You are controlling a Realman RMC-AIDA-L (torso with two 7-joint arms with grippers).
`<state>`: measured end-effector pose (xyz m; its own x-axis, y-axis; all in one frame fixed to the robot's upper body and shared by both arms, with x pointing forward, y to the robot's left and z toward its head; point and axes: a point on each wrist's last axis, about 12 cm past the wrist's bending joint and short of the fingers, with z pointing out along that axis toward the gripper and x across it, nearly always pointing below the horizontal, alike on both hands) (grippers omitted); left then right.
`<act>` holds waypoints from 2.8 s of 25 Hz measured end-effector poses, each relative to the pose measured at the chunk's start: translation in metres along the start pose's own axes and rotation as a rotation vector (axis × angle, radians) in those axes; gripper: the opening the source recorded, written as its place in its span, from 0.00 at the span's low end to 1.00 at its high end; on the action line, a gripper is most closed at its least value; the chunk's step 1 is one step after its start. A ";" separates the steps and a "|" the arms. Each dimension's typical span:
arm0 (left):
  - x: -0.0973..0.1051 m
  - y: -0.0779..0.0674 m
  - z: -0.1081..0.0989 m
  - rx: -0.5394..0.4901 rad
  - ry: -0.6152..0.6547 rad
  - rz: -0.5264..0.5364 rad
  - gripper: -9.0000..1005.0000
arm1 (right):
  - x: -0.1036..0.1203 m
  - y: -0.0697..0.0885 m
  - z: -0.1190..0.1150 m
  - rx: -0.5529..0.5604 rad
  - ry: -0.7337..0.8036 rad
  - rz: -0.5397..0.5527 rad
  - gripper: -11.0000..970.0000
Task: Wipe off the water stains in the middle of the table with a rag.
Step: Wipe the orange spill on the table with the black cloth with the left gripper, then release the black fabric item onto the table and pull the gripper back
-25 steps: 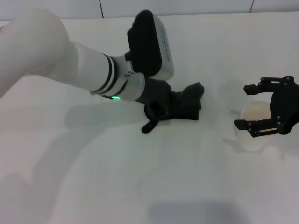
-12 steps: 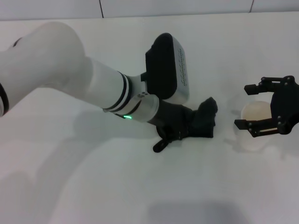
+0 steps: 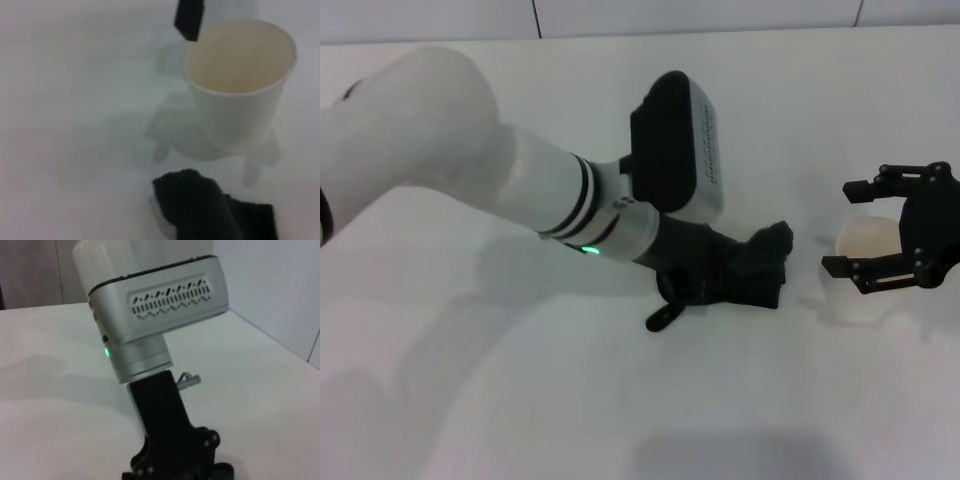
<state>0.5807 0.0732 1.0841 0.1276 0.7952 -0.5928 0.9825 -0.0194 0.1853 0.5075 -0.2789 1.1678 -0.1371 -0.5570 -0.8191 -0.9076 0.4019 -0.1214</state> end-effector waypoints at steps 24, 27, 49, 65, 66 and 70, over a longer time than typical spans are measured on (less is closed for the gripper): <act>0.042 0.038 -0.026 -0.195 0.085 -0.110 0.16 | 0.002 0.001 -0.002 0.004 0.003 0.006 0.88; 0.046 0.040 -0.030 -0.210 0.076 -0.136 0.16 | 0.002 0.001 -0.002 0.006 0.003 0.007 0.88; 0.091 0.010 -0.095 -0.190 -0.217 -0.335 0.18 | 0.003 -0.001 0.001 0.007 -0.002 0.021 0.88; 0.083 0.001 -0.096 -0.093 -0.251 -0.320 0.19 | 0.005 0.000 0.002 0.001 -0.003 0.028 0.88; 0.083 -0.001 -0.096 -0.080 -0.251 -0.324 0.19 | 0.005 0.000 0.003 0.000 -0.003 0.030 0.88; 0.085 -0.008 -0.096 -0.040 -0.253 -0.334 0.20 | 0.006 0.000 0.003 -0.001 -0.002 0.033 0.88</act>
<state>0.5710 0.1992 1.1077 -0.1630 0.5794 -0.7986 0.9700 0.2419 -0.0225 0.5079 -0.2800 1.1613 -0.1663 -0.5420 -0.8238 -0.9030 0.4193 -0.0936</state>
